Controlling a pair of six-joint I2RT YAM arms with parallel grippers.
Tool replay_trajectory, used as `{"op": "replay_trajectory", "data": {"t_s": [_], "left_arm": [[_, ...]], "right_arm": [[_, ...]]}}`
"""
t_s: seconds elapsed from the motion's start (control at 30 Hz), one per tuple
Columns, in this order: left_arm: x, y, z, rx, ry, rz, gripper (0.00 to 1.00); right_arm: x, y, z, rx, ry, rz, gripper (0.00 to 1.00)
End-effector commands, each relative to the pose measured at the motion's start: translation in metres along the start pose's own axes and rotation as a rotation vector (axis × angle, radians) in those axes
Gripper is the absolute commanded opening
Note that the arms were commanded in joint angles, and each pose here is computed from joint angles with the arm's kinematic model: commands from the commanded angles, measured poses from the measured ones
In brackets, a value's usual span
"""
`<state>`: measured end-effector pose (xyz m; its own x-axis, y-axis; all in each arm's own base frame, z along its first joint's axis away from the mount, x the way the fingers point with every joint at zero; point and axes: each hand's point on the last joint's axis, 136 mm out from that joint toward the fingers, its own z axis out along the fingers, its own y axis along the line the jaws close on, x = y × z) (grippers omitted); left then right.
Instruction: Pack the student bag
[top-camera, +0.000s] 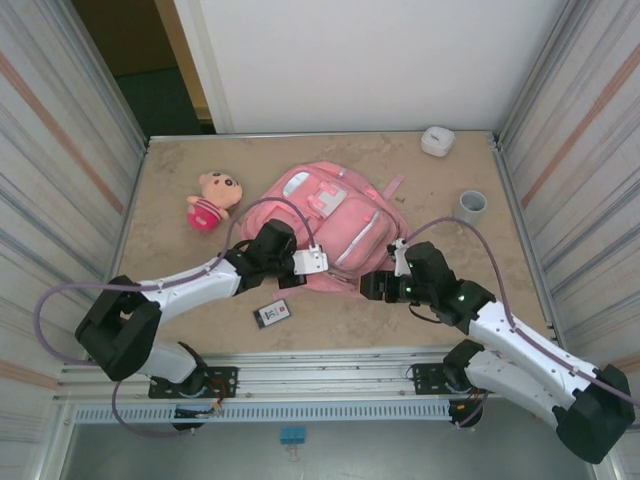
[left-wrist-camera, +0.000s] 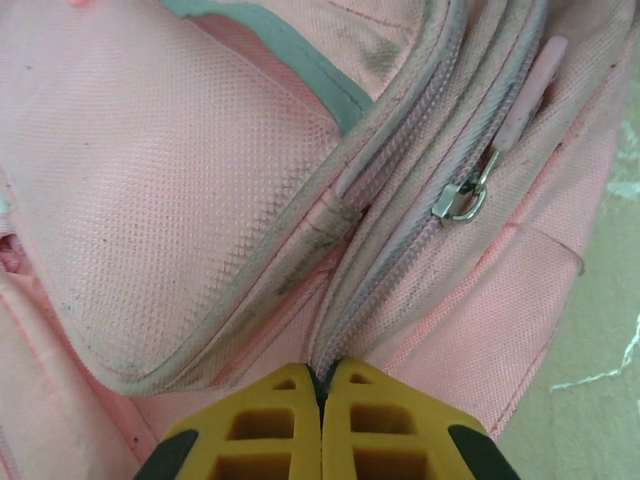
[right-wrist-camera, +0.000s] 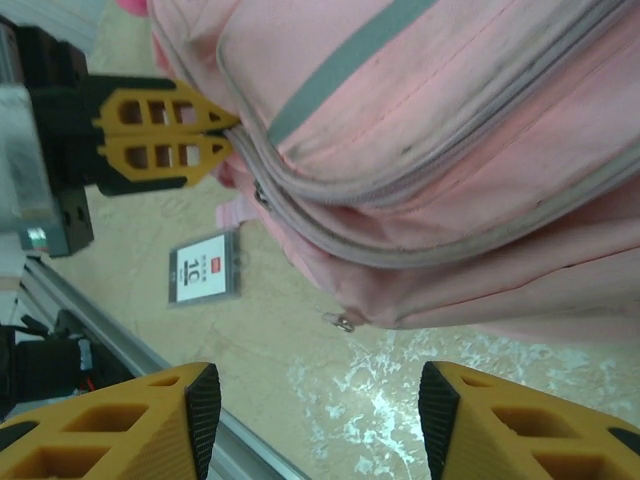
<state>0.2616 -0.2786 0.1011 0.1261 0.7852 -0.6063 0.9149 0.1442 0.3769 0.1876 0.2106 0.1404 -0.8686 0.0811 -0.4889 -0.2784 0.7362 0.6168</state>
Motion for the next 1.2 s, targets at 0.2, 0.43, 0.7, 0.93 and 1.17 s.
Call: {"op": "replay_trajectory", "data": {"t_s": [0.2, 0.43, 0.7, 0.93, 1.17], "left_arm": [[-0.028, -0.01, -0.012, 0.091, -0.119, -0.118, 0.0], [-0.031, -0.013, -0.011, 0.111, -0.136, -0.123, 0.0], [-0.032, -0.009, -0.012, 0.107, -0.152, -0.149, 0.0], [-0.042, -0.009, -0.014, 0.126, -0.194, -0.169, 0.0], [-0.047, -0.011, -0.016, 0.144, -0.224, -0.173, 0.0]], "right_arm": [[0.0, 0.021, 0.031, -0.011, 0.052, -0.052, 0.57], [-0.021, 0.013, 0.041, 0.115, 0.029, -0.138, 0.6], [-0.028, 0.009, 0.047, 0.136, 0.015, -0.171, 0.6], [-0.04, 0.014, 0.058, 0.133, -0.015, -0.192, 0.57], [-0.05, 0.026, 0.07, 0.094, -0.022, -0.236, 0.42]]}}
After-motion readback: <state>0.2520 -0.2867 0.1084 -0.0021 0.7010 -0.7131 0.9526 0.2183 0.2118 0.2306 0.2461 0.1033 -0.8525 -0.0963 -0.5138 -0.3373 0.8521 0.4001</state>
